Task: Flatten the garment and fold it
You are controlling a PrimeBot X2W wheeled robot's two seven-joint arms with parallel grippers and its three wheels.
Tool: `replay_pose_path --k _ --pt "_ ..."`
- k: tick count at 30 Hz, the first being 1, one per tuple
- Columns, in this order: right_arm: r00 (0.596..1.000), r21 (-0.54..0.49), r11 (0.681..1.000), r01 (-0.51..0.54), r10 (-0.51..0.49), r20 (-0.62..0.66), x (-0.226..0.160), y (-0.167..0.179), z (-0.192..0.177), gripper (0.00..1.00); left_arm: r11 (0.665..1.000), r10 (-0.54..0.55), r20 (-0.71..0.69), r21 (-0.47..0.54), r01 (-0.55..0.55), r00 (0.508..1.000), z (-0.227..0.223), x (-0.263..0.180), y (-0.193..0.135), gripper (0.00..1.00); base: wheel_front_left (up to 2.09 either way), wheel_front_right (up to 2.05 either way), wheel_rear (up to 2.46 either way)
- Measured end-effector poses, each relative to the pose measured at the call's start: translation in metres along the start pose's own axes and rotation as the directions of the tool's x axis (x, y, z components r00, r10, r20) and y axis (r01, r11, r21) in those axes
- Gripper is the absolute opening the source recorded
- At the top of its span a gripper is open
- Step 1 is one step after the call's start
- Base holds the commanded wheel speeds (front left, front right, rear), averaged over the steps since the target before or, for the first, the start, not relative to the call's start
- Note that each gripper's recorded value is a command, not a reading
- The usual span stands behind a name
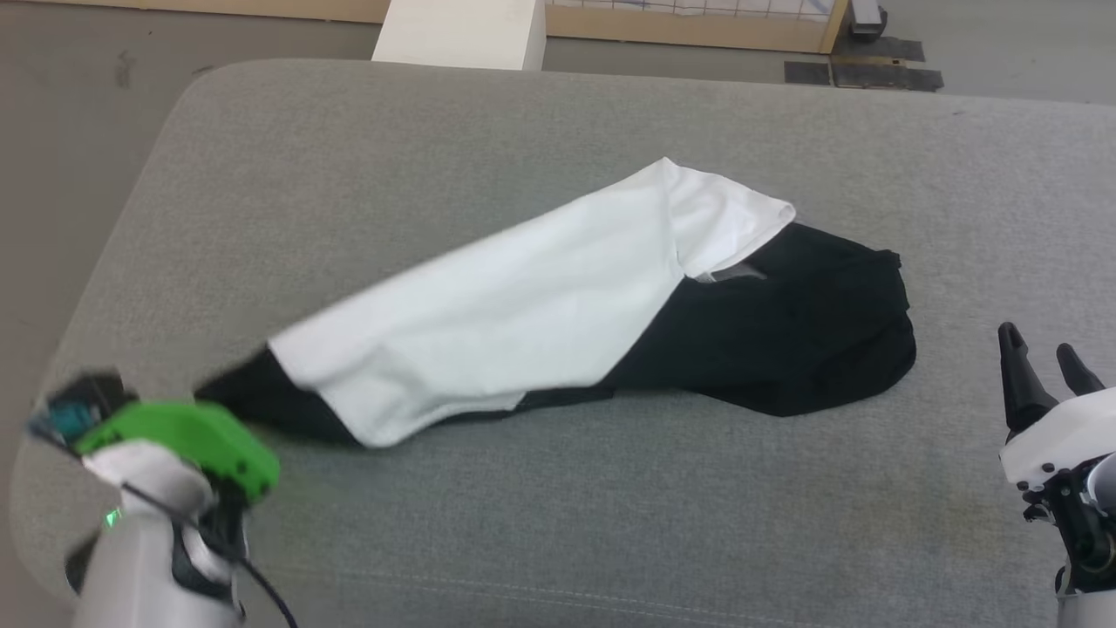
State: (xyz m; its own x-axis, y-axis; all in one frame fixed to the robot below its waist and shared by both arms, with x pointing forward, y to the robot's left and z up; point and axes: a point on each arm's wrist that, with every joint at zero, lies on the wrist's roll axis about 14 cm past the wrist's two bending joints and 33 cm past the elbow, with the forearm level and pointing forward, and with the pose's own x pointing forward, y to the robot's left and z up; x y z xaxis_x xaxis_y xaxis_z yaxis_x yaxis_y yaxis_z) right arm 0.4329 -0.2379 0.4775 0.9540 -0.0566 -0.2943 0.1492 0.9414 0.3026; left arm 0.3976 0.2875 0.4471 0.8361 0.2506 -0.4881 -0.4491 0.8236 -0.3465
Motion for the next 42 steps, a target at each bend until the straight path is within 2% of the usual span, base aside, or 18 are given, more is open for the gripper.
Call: replay_pose_path --k 3,4,5,7,10,12,14,16,20,23,29,32,37,42 --pt "1.000 -0.006 1.000 -0.006 0.006 -0.011 0.003 0.003 -0.004 1.00 0.998 0.046 -0.089 -0.036 -0.049 0.995 -0.034 -0.006 0.020 0.00 0.00 0.00 0.00" --pt "1.000 -0.008 1.000 -0.011 0.010 -0.015 0.004 0.005 -0.005 1.00 0.998 0.051 -0.095 -0.036 -0.054 0.994 -0.037 -0.007 0.022 0.31 0.00 0.00 0.00" --pt "1.000 -0.009 1.000 -0.015 0.015 -0.021 0.005 0.007 -0.006 1.00 0.997 0.051 -0.070 -0.049 -0.054 0.996 -0.033 -0.008 0.022 1.00 0.00 0.00 0.00" --pt "0.999 -0.013 1.000 -0.028 0.028 -0.026 0.006 0.012 -0.008 1.00 0.998 0.031 -0.007 -0.062 -0.031 1.000 -0.020 -0.009 0.019 1.00 0.00 0.00 0.00" --pt "0.998 -0.024 0.998 -0.053 0.053 -0.031 0.007 0.021 -0.009 1.00 0.998 -0.043 0.181 -0.034 0.050 0.983 0.019 -0.016 0.007 1.00 0.00 0.00 0.00" --pt "0.997 -0.030 0.997 -0.071 0.070 -0.032 0.007 0.028 -0.009 1.00 0.997 -0.077 0.322 0.030 0.071 0.944 0.048 -0.026 0.002 1.00 0.00 0.00 0.00" --pt "0.996 -0.037 0.995 -0.088 0.087 -0.037 0.007 0.034 -0.009 1.00 0.990 -0.121 0.458 0.115 0.076 0.881 0.073 -0.039 -0.002 1.00 0.00 0.00 0.00" --pt "0.993 -0.054 0.993 -0.106 0.104 -0.050 0.007 0.041 -0.011 1.00 0.980 -0.173 0.526 0.179 0.091 0.833 0.077 -0.050 -0.009 1.00 0.00 0.00 0.00" --pt "0.984 -0.087 0.983 -0.159 0.151 -0.093 0.011 0.061 -0.020 1.00 0.963 -0.225 0.526 0.250 0.103 0.820 0.053 -0.060 -0.016 1.00 0.00 0.00 0.00" --pt "0.968 -0.104 0.969 -0.225 0.210 -0.135 0.021 0.087 -0.024 1.00 0.961 -0.233 0.533 0.253 0.109 0.813 0.047 -0.063 -0.024 1.00 0.00 0.00 0.00" --pt "0.904 -0.192 0.904 -0.382 0.323 -0.281 0.051 0.159 -0.036 1.00 0.959 -0.255 0.536 0.247 0.139 0.805 0.041 -0.065 -0.038 1.00 0.00 0.00 0.00" --pt "0.865 -0.251 0.867 -0.431 0.317 -0.389 0.065 0.183 -0.052 1.00 0.959 -0.258 0.537 0.242 0.147 0.803 0.041 -0.064 -0.040 1.00 0.00 0.00 0.00" --pt "0.793 -0.341 0.807 -0.482 0.236 -0.562 0.083 0.196 -0.090 1.00 0.959 -0.252 0.533 0.250 0.135 0.808 0.043 -0.058 -0.037 1.00 0.00 0.00 0.00" --pt "0.715 -0.357 0.758 -0.546 0.201 -0.669 0.086 0.207 -0.132 1.00 0.961 -0.223 0.517 0.258 0.098 0.826 0.038 -0.054 -0.026 1.00 0.00 0.00 0.00"
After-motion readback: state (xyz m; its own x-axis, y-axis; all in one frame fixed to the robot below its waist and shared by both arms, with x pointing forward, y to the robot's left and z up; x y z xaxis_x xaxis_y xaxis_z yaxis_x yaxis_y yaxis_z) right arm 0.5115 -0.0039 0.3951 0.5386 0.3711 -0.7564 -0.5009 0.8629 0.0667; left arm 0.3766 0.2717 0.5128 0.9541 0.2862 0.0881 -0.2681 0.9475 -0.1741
